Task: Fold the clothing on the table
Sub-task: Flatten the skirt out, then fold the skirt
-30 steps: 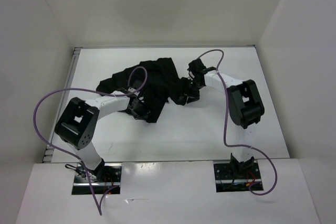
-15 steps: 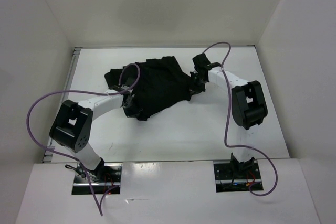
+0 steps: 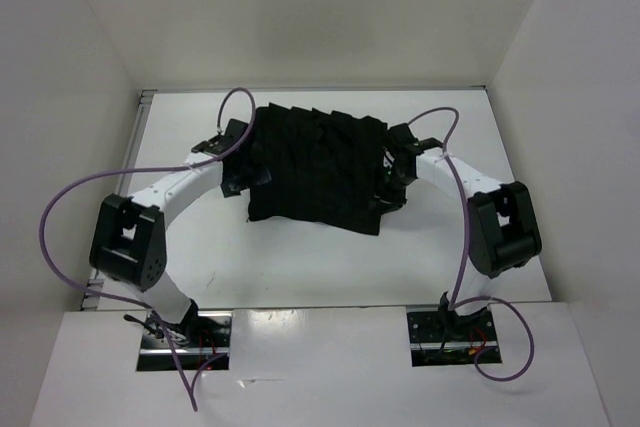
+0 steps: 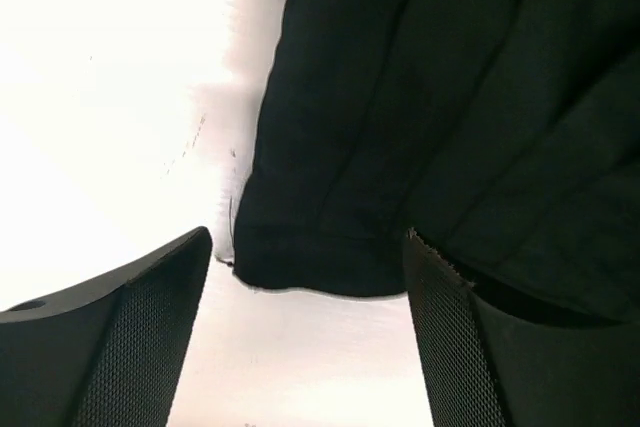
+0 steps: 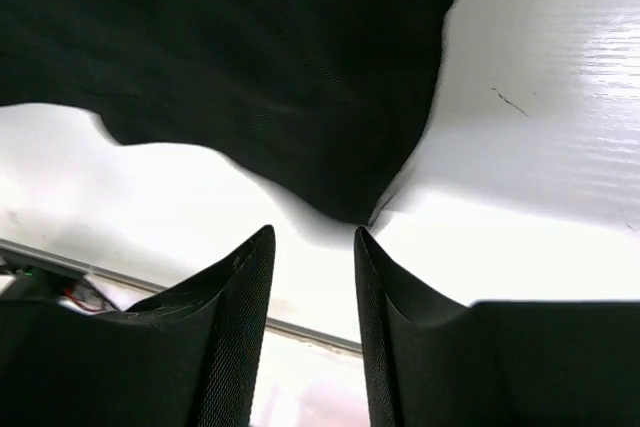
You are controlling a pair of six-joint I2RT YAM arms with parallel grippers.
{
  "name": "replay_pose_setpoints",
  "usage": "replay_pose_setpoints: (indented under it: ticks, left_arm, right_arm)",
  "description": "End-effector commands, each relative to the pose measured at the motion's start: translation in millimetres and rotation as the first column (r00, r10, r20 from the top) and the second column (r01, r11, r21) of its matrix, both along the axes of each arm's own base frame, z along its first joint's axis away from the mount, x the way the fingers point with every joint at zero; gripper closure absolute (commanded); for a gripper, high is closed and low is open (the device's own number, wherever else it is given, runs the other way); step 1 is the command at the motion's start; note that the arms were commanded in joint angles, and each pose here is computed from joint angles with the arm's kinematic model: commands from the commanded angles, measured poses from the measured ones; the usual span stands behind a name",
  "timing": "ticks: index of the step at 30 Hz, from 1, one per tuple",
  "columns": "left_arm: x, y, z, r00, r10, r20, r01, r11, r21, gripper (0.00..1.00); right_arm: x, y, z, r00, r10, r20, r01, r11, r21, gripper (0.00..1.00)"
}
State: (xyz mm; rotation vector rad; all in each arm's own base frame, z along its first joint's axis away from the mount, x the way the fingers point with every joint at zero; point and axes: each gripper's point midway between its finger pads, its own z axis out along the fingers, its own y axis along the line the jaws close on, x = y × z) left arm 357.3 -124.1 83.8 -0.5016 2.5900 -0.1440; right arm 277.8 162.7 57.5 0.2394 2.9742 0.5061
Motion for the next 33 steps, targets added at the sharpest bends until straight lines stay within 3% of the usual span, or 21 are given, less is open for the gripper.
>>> replay_pose_setpoints:
  ticks: [1, 5, 7, 12, 20, 30, 31, 33]
  left_arm:
    - [-11.2, -7.7, 38.9, 0.995, -0.037, 0.094, 0.044, 0.996, -0.081, 0.14]
    - [-39.3, -7.7, 22.4, 0.997, -0.005, 0.078, 0.016, 0.989, -0.149, 0.14]
    - [-49.8, -4.8, 6.9, 0.999, 0.015, 0.048, -0.007, 0.988, -0.152, 0.18]
    - [-49.0, 13.1, -19.8, 0.989, 0.148, 0.007, -0.147, 0.986, -0.081, 0.45]
    - [-27.2, 6.5, -42.9, 0.988, 0.156, -0.022, -0.157, 0.984, -0.083, 0.49]
    - [-37.5, 11.8, -86.9, 0.980, 0.139, -0.145, -0.144, 0.989, -0.020, 0.52]
    - [-37.6, 12.1, -86.9, 0.981, 0.131, -0.145, -0.135, 0.991, -0.017, 0.55]
    - [-35.5, 11.4, -86.4, 0.982, 0.131, -0.137, -0.135, 0.991, -0.021, 0.71]
  right_arm:
    - [34.2, -4.4, 67.9, 0.974, -0.068, 0.217, 0.067, 0.998, 0.011, 0.57]
    - [44.2, -7.5, 90.1, 0.953, -0.096, 0.289, 0.097, 0.995, 0.012, 0.55]
    - [44.9, -8.9, 89.8, 0.951, -0.099, 0.292, 0.102, 0.995, 0.005, 0.54]
    - [32.9, -7.7, 72.9, 0.968, -0.087, 0.235, 0.088, 0.996, 0.007, 0.54]
    - [26.4, -9.8, 57.8, 0.973, -0.085, 0.213, 0.088, 0.996, -0.003, 0.54]
    - [20.8, -14.9, 41.5, 0.979, -0.092, 0.180, 0.097, 0.995, -0.017, 0.54]
    - [20.0, -14.8, 38.5, 0.979, -0.101, 0.175, 0.105, 0.994, -0.015, 0.53]
    - [18.5, -13.7, 30.0, 0.983, -0.097, 0.153, 0.101, 0.995, -0.016, 0.53]
